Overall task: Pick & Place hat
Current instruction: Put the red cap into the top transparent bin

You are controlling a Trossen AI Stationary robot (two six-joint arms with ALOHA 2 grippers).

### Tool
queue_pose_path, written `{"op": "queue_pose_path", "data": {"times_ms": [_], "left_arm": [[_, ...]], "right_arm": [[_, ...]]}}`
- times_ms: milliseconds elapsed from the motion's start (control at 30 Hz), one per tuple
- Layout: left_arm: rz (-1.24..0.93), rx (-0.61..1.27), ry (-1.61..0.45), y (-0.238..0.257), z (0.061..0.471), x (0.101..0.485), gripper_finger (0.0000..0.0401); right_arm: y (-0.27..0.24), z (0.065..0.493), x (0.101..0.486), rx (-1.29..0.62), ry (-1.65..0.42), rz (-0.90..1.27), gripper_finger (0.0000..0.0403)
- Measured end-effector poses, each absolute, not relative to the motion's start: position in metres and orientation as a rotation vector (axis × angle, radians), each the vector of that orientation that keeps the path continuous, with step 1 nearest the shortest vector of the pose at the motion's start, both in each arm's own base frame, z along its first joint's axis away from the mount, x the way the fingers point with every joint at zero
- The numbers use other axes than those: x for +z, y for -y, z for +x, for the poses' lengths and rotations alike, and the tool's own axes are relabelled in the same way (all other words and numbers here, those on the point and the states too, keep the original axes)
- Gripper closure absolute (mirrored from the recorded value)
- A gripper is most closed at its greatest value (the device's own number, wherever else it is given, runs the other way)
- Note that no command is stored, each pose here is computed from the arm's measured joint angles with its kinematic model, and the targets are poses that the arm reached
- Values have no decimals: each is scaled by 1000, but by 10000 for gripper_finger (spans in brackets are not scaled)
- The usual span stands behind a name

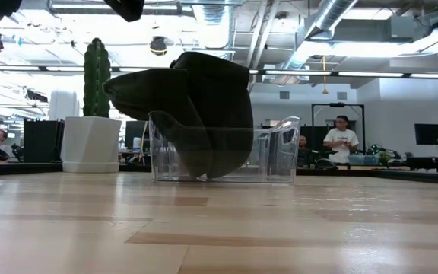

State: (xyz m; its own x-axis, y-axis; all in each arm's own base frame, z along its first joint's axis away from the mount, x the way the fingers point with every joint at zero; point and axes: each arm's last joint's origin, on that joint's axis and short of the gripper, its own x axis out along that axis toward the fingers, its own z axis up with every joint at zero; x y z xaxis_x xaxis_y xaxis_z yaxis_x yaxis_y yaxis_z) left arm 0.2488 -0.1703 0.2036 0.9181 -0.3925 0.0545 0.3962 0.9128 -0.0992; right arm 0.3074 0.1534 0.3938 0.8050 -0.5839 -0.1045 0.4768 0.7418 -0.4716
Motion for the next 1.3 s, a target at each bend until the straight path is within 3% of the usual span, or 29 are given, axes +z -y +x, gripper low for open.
{"op": "queue_pose_path", "data": {"times_ms": [333,700,1000,1133,1300], "left_arm": [[-111,-407,39,170,249,204,386],[-109,-403,35,170,249,204,386],[-105,-413,26,171,249,203,386],[-105,-410,27,170,249,203,386],[-106,-409,27,171,249,203,386]], "right_arm": [[-183,364,335,-709,-311,-654,343],[-150,371,389,-833,-63,-717,343],[-113,369,413,-939,142,-717,343],[-103,379,407,-932,117,-677,343],[-106,400,371,-796,-79,-681,343]]}}
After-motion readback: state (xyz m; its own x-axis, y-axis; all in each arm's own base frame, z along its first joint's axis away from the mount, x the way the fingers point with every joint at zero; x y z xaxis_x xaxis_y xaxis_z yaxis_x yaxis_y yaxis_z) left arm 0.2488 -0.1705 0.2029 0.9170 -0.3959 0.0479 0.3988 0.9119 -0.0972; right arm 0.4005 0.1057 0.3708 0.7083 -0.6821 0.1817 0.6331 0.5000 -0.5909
